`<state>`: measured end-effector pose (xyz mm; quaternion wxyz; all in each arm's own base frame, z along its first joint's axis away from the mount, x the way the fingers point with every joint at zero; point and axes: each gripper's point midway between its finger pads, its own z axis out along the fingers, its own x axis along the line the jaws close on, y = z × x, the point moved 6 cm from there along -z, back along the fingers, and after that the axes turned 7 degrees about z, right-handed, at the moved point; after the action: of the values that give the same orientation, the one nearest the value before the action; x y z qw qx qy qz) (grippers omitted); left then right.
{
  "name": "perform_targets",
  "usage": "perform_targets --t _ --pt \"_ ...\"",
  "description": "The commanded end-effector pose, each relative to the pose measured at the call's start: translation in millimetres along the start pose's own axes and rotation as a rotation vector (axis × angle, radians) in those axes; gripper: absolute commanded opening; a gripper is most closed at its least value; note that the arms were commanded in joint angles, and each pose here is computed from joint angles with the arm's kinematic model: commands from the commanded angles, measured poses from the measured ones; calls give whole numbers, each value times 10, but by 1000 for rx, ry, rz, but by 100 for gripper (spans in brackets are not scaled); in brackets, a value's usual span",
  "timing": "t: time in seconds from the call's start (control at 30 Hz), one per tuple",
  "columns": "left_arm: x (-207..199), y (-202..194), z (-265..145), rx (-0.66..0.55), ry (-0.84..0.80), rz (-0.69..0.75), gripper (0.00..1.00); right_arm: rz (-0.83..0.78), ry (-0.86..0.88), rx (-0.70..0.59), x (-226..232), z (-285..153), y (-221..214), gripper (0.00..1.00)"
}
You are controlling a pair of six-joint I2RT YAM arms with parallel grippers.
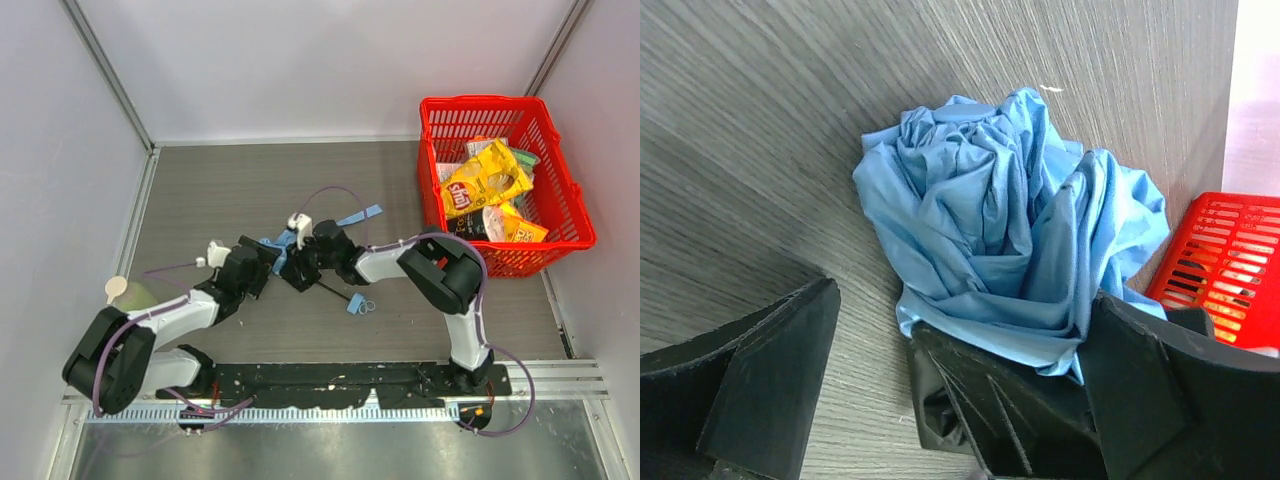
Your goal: Put away the umbrella
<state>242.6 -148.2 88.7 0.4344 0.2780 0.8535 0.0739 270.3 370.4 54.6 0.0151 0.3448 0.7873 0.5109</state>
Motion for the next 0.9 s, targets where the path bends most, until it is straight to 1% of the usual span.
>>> perform_targets --t 0.0,0.03,0.07,0.1,0.13,0.2,0.3,0.33,0.4,0.47,0.5,0.53,0.57,0.6,0.63,0.67,0.7,0.73,0.77,0.8,0.83,0.87 --pt "400 -146 38 73 170 123 100 316 344 279 4 -115 -671 1" --pt "411 -151 58 72 179 127 100 375 408 301 54 -142 -684 1" --pt "421 -154 85 70 193 132 99 388 447 281 42 -131 -618 1" --pt "435 -148 108 63 206 136 100 434 478 298 49 -141 -634 1" --pt "428 -145 135 56 209 140 100 433 511 266 64 -127 -573 1" --pt "424 -145 207 46 209 152 100 455 558 263 98 -125 -548 1" --pt "409 -155 297 57 203 161 90 461 597 275 116 -124 -542 1" --pt "402 -162 317 61 191 155 84 459 603 281 119 -129 -548 1" --pt "371 -188 342 71 144 149 67 454 610 285 128 -135 -525 1" --pt "364 -207 342 79 117 144 46 434 601 290 123 -134 -495 1" --pt "349 -205 339 78 102 144 32 422 568 309 98 -119 -511 1" --pt "354 -206 329 79 100 144 19 377 537 301 62 -107 -497 1" --pt "367 -213 320 82 102 143 10 385 496 331 37 -113 -508 1" --pt "385 -213 311 83 105 141 6 366 451 313 8 -107 -454 1" --pt "392 -214 302 84 104 136 3 369 419 327 -8 -119 -447 1" --pt "395 -218 293 87 97 134 1 347 338 303 -64 -118 -365 1" --pt "393 -225 285 93 92 133 0 354 288 318 -93 -144 -366 3" --pt "408 -231 278 97 94 132 0 328 239 291 -110 -175 -260 13" --pt "405 -237 271 103 91 128 0 333 199 297 -122 -215 -224 18" --pt "418 -246 263 109 93 127 0 310 108 259 -182 -258 -99 28" --pt "424 -253 255 115 91 130 0 299 68 270 -196 -306 -96 34" --pt "431 -255 244 118 90 128 0 267 9 244 -220 -377 -3 47"
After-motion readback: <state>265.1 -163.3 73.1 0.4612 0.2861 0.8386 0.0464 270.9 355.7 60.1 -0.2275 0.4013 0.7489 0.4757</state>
